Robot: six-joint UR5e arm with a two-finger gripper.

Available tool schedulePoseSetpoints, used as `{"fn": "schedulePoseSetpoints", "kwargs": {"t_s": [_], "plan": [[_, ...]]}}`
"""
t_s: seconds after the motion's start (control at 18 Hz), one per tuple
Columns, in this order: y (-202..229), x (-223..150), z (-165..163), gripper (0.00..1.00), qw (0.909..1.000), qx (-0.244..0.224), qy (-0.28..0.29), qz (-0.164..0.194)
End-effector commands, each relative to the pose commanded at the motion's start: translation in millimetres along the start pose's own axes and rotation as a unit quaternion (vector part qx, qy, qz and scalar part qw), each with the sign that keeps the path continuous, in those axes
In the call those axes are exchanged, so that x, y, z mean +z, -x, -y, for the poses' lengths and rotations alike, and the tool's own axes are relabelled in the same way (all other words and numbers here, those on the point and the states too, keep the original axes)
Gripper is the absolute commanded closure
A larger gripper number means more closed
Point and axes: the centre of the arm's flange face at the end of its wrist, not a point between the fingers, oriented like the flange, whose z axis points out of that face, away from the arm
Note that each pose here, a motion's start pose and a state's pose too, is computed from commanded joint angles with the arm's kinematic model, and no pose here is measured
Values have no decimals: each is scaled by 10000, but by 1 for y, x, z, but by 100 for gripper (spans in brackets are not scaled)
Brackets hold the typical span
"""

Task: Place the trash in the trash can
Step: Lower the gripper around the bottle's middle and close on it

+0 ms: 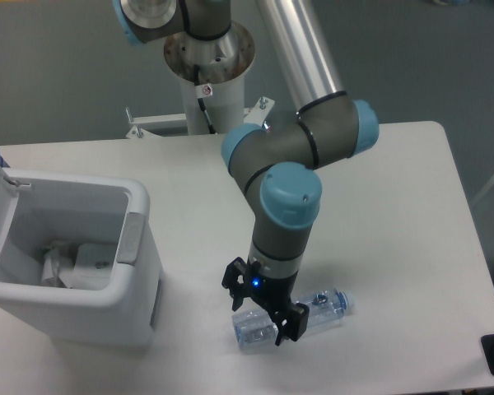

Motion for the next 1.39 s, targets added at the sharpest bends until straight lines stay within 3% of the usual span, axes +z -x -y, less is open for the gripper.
{"fn": "schedulePoseSetpoints", "kwargs": {"t_s": [0.5, 1.39], "plan": [[-18, 42, 3, 0, 9989, 316, 136, -332], [-13, 88, 4, 2, 9949, 599, 757, -291]]}}
